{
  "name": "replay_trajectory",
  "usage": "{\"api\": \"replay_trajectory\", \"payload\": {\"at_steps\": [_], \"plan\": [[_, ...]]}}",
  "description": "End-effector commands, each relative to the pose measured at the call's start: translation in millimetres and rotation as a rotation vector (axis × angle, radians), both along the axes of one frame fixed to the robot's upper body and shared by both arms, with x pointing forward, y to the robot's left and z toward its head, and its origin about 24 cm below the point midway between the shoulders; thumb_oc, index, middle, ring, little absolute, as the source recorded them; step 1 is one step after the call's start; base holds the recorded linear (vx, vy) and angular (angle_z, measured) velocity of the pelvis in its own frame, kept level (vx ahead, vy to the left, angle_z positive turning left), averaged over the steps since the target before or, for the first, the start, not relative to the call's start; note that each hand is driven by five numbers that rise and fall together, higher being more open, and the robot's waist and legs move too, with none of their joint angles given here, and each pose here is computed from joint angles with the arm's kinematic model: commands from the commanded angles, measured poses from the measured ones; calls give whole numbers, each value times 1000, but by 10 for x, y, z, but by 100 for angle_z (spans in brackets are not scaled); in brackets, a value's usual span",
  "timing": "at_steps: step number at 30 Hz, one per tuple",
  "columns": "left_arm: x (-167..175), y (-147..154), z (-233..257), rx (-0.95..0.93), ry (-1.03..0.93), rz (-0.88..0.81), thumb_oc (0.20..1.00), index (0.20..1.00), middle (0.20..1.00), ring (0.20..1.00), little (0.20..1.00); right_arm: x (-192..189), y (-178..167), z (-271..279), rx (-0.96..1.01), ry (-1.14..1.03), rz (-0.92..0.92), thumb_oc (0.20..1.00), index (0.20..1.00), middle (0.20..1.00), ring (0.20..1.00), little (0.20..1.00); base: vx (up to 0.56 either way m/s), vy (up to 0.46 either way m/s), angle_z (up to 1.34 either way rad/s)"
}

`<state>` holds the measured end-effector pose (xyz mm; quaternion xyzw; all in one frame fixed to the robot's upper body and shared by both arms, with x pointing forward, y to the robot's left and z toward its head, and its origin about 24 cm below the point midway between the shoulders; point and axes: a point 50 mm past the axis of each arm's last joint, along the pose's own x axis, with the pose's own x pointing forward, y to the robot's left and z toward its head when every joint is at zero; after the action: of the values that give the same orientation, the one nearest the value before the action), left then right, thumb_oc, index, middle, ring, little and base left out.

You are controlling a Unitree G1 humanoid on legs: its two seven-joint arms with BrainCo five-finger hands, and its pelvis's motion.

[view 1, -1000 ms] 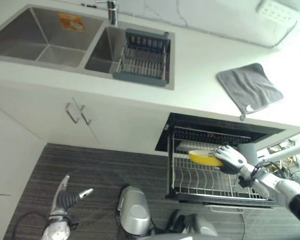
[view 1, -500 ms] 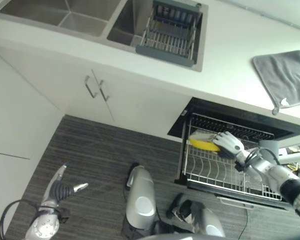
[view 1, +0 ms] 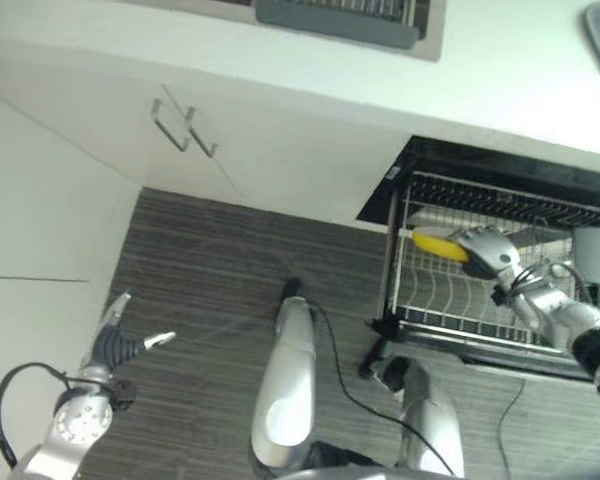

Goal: Place the dishes in the dishwasher.

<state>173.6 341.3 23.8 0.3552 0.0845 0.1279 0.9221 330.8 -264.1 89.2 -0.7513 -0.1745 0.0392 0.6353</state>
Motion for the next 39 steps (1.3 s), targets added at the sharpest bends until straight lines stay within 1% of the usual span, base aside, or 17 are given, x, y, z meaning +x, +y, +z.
{"api": "replay_trajectory", "payload": {"at_steps": [1,6,12,13,17,21,23,26,29,30,31,39], "plan": [[53,-30,69,-49,-86,22,1000,1000,1000,1000,1000,103,-180,412,31,-101,-70,200,200,200,200,200,-191,61,-22],[181,-155,59,-94,-140,9,1000,1000,1000,1000,1000,192,-268,706,7,-181,-105,200,200,200,200,200,-156,63,-17],[299,-307,26,-155,-186,2,1000,1000,1000,1000,1000,243,-450,1013,-34,-278,-210,200,200,200,200,200,-91,118,-5],[328,-392,-13,-190,-197,-2,1000,1000,1000,1000,1000,235,-530,1134,-72,-353,-254,200,200,200,200,200,-100,208,-4],[348,-499,-78,-238,-209,-6,1000,1000,1000,1000,1000,228,-577,1209,-145,-417,-261,200,200,200,200,200,-43,159,-7],[360,-532,-97,-275,-225,-5,1000,1000,1000,1000,1000,222,-627,1197,-155,-397,-277,200,200,200,200,200,-24,99,-2],[366,-530,-98,-287,-229,-3,1000,1000,1000,1000,1000,231,-640,1155,-138,-336,-287,200,200,200,200,200,-14,62,1],[367,-521,-102,-294,-227,0,1000,1000,1000,1000,1000,220,-652,1081,-110,-300,-286,200,200,200,200,200,-1,13,0],[366,-524,-101,-298,-230,-3,1000,1000,1000,1000,1000,216,-694,932,-51,-205,-344,200,200,200,200,200,0,0,0],[370,-526,-99,-298,-232,-5,1000,1000,1000,1000,1000,217,-711,840,-51,-135,-376,507,507,507,507,507,0,0,0],[380,-523,-83,-298,-234,-9,1000,1000,1000,1000,1000,208,-716,789,-28,-118,-383,1000,1000,1000,1000,1000,0,0,0],[396,-524,-63,-295,-230,-14,1000,1000,1000,1000,1000,226,-650,664,53,-34,-369,1000,1000,1000,1000,1000,0,0,0]]}}
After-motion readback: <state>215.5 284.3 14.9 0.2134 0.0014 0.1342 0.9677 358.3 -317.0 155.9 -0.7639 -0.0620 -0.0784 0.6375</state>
